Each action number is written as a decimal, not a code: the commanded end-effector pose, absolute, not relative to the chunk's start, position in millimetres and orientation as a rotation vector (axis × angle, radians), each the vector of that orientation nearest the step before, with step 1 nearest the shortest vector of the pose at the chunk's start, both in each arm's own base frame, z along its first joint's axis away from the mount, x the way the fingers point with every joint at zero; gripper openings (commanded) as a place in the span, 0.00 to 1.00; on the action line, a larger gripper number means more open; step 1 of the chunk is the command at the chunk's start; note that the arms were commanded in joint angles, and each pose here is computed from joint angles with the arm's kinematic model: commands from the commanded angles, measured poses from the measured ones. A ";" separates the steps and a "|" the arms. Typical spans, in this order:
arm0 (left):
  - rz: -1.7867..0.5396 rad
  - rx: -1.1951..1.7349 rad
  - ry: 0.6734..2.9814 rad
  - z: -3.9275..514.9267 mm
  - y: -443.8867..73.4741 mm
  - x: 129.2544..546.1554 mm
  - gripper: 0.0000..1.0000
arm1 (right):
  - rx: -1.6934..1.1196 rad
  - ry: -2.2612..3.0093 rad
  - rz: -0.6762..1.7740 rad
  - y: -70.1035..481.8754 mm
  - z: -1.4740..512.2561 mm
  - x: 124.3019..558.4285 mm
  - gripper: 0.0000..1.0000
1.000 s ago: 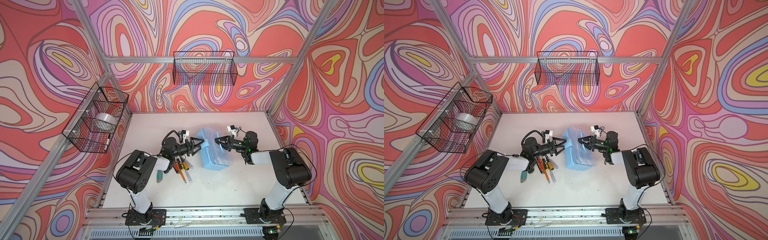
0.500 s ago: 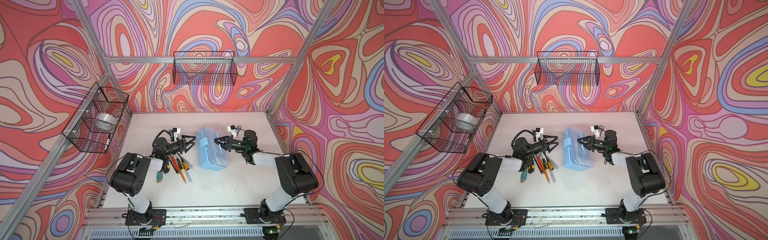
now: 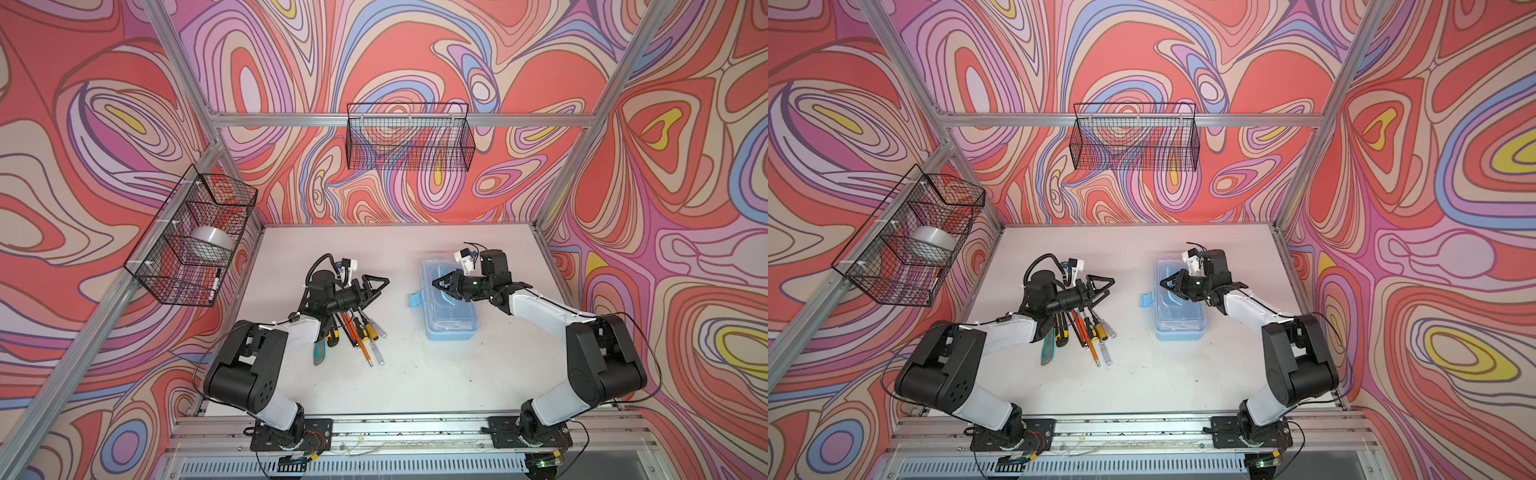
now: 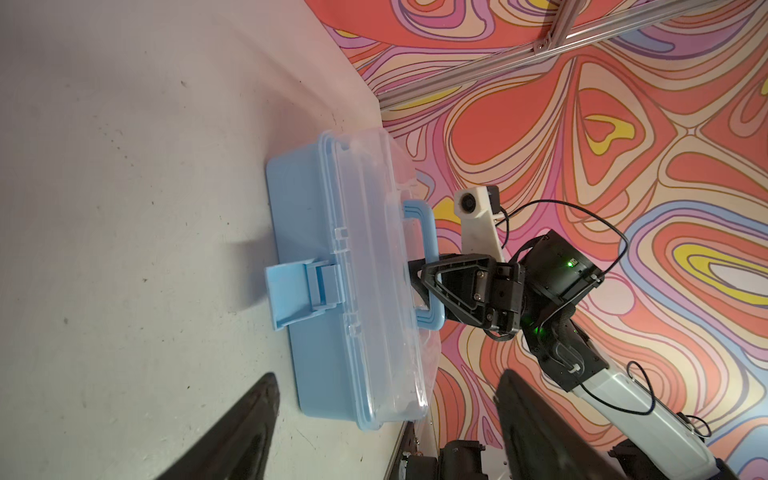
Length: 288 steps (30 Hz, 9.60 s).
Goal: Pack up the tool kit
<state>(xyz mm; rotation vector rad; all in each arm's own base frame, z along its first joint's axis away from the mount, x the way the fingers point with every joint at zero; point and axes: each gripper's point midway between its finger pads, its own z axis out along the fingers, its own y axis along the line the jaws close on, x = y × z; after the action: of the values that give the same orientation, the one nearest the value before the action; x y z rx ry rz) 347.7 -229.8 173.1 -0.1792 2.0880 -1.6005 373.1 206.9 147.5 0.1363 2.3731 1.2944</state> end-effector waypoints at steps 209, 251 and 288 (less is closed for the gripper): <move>0.035 -0.644 2.746 30.7 -26.6 267.2 0.51 | -0.395 2.481 0.598 343.5 133.2 301.1 0.46; 0.012 -0.620 2.724 45.0 -29.4 276.2 0.26 | -0.318 2.475 0.564 326.5 129.8 313.6 0.46; -0.827 -0.063 2.404 214.6 -328.0 332.7 0.16 | 0.155 2.175 0.277 129.9 255.6 346.5 0.47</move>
<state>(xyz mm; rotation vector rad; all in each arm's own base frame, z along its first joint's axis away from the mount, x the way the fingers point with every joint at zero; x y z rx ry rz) 323.0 -302.3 206.6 -0.0574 2.4447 -0.7626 350.9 142.7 259.2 0.1414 2.1668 0.3414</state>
